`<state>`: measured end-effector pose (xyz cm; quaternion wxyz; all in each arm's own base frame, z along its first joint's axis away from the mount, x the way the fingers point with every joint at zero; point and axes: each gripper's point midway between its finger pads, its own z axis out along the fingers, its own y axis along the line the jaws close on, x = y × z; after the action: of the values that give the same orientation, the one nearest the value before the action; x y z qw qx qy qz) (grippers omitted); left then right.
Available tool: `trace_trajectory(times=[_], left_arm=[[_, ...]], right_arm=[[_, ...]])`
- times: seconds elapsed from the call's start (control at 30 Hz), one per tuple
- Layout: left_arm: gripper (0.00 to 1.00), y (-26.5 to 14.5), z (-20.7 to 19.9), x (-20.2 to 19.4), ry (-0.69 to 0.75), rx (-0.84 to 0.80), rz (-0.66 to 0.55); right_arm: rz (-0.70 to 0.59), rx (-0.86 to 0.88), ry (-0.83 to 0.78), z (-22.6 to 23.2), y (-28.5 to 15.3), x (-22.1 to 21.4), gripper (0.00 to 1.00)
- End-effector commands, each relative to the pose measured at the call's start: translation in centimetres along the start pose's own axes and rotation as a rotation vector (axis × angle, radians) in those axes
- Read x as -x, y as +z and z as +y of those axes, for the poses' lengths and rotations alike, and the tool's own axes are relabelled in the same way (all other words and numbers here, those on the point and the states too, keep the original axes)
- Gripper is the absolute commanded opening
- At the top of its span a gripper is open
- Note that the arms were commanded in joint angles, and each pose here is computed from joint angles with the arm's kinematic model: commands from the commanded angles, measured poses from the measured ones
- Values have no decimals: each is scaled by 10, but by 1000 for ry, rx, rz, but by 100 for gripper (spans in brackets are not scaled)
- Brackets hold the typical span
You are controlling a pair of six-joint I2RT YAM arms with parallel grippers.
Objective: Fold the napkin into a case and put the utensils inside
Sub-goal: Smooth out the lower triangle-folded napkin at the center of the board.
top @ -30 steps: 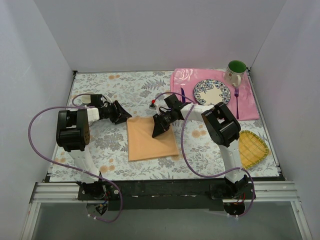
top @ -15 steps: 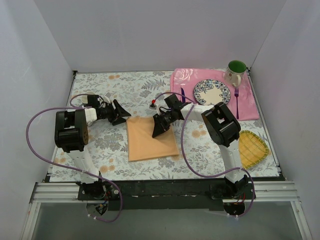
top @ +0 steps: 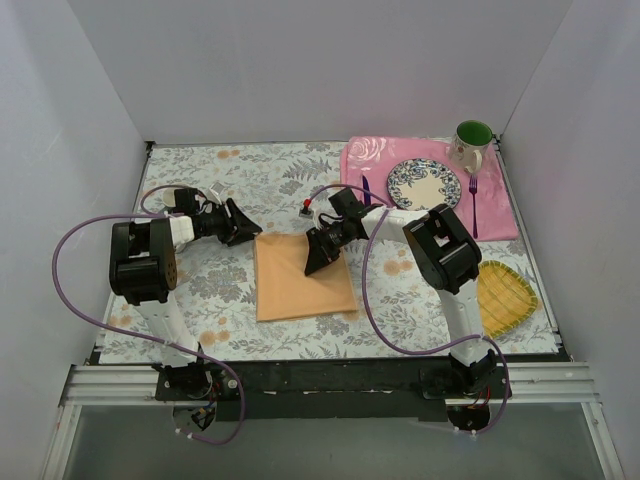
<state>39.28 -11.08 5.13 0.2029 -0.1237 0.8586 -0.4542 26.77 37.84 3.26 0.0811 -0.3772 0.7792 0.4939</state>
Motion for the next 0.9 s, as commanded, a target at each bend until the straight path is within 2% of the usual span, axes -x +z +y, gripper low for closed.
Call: trace_trajectory(times=[0.0,0.2,0.27,0.3,0.5,0.63,0.73,0.77,0.83,0.87], left_arm=[[40,-11,-29,16,100,-79,-57],[23,-8,-22,13,94,-69,-45],[24,-7,-20,14,101,-70,-39],[29,-6,-20,14,103,-70,-38],[40,-5,-25,5,95,-121,16],[42,-7,-30,0,102,-155,34],[49,-8,-31,0,106,-158,32],[57,-7,-26,0,93,-135,27],[66,-6,-14,3,79,-71,10],[80,-6,-11,4,78,-53,4]], right_arm=[[-12,-2,-24,0,-4,11,25],[-13,-3,-25,-1,-3,12,25],[-13,0,-27,-1,-3,13,25],[-9,1,-24,-1,-2,12,25],[-10,0,-23,-2,-2,14,25],[-9,0,-20,-3,-2,16,25],[-8,-1,-17,-5,-1,16,25],[-7,1,-19,-4,-1,16,25],[-7,1,-18,-4,-1,16,25],[-6,0,-15,-4,-2,16,25]])
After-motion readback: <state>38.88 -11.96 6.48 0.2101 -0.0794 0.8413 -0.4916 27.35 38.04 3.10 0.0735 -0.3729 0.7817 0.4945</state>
